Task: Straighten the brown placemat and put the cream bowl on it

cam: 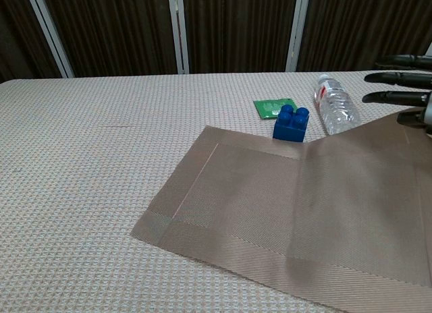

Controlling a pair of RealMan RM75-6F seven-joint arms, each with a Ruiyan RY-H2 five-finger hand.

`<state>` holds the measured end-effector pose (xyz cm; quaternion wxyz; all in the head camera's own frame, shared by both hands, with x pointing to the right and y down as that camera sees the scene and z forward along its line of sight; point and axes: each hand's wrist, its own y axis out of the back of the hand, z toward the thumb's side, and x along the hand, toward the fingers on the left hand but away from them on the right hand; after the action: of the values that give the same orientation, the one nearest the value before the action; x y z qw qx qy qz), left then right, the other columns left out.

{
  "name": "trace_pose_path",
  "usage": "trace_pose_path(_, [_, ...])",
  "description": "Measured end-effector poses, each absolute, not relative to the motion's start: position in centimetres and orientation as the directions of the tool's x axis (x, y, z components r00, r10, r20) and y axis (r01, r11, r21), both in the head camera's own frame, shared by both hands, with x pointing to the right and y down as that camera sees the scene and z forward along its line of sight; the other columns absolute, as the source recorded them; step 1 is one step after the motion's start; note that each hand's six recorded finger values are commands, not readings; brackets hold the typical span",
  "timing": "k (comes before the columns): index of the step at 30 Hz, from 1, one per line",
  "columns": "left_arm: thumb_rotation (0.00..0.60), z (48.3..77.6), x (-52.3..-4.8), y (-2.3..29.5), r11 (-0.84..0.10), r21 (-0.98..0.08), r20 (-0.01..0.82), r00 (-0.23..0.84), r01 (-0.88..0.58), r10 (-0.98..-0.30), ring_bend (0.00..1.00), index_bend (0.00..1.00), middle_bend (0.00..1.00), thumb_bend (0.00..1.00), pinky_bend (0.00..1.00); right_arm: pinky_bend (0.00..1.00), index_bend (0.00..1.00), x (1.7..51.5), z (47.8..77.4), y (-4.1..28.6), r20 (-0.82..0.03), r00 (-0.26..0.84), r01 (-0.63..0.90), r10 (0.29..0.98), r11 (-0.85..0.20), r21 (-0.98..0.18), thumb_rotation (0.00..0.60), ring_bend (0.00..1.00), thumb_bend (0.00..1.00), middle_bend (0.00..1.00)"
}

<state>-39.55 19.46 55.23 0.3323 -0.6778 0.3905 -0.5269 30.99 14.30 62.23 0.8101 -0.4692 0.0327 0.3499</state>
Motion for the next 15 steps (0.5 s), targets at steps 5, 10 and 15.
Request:
trace_pose_path(5, [0.600,55.7,-39.8,19.4,-0.483,-0.859,0.466,0.133,-0.171,-0.875,0.00,0.00,0.00,0.00,0.00,0.00,0.27,29.5,62.5,12.2,-0.374,0.767,-0.609,0.521,0.410,-0.679,0.600,0.00,0.14,0.06])
trace_pose_path(10, [0.600,55.7,-39.9,19.4,-0.484,-0.858,0.467,0.131,-0.171,-0.875,0.00,0.00,0.00,0.00,0.00,0.00,0.00,29.7,62.2,11.7,-0.346,0.757,-0.616,0.554,0.428,-0.662,0.600,0.00,0.00,0.00])
trace_pose_path(15, [0.600,55.7,-39.9,19.5,-0.488,-0.857,0.469,0.140,-0.165,-0.872,0.00,0.00,0.00,0.00,0.00,0.00,0.00,31.3,60.7,11.7,-0.262,0.678,-0.608,0.686,0.324,-0.725,0.600,0.00,0.00,0.00])
